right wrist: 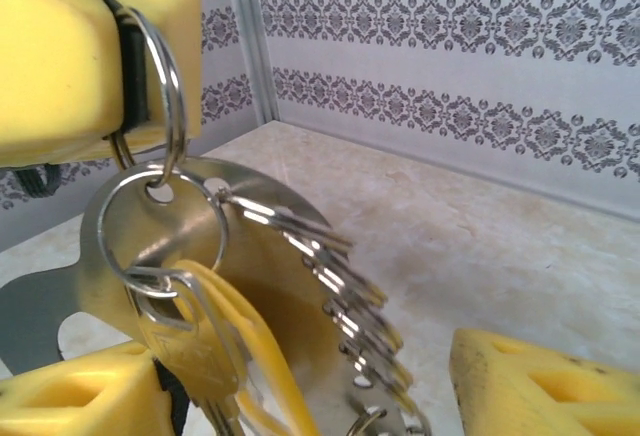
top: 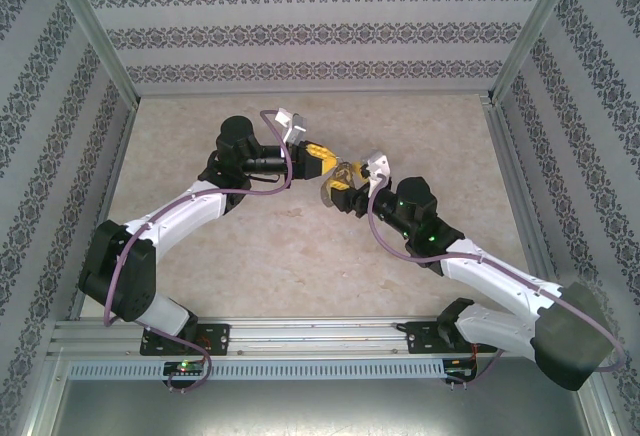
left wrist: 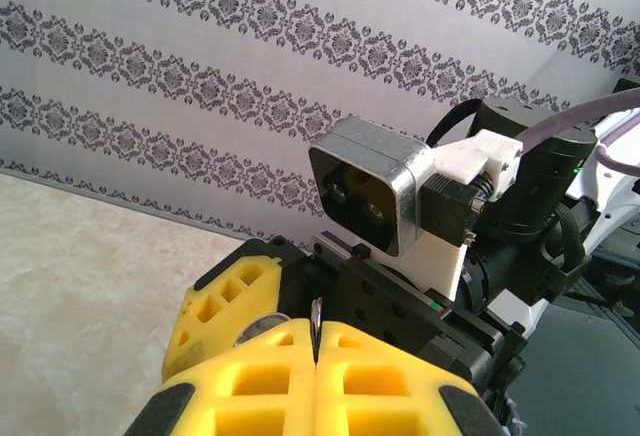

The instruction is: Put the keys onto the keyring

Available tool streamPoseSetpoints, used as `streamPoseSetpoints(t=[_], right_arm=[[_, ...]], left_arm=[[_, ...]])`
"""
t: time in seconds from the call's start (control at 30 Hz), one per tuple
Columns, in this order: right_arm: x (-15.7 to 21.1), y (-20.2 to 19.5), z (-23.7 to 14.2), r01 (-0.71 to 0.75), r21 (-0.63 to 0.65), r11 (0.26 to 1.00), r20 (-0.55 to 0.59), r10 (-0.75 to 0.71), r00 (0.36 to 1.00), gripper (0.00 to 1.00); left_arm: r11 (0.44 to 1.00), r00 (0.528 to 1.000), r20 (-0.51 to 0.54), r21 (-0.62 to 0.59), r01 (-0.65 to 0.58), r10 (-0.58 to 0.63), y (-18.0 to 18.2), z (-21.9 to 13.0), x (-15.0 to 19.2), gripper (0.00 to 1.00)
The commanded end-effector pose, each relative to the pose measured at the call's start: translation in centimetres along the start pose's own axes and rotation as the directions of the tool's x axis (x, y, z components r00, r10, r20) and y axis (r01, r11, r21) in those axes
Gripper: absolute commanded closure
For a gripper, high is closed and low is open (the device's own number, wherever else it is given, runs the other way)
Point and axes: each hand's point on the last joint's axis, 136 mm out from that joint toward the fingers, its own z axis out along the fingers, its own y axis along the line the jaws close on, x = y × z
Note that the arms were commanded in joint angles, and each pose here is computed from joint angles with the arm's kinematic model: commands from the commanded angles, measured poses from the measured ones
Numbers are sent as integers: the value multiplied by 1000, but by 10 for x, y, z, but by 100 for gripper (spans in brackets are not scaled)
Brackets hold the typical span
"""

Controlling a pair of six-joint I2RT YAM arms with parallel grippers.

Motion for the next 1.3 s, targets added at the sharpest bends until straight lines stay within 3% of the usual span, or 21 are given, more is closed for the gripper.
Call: streamPoseSetpoints(t=[0.0,0.43,0.73,1.03,1.27], right_arm=[[-22,-2,-3,37,32,999,64,-39,997,35],[-19,1,-15,65,27,998,51,-66,996,45],[-16,-7,-23,86,79,993,43,-90,995,38],[-4,16,-23,98,-60,993,-22,-100,995,32],[8,7,-28,94,-11,996,-30,-94,995,32]], left_arm=[[997,997,27,22,-77,76,-15,1,-21,100],[997,997,23,12,-78,78,-13,1,-21,100],[997,997,22,11,-77,76,-13,1,-22,100],[997,996,23,8,-81,81,-13,1,-22,100],[997,997,17,4,-79,79,-13,1,-21,100]])
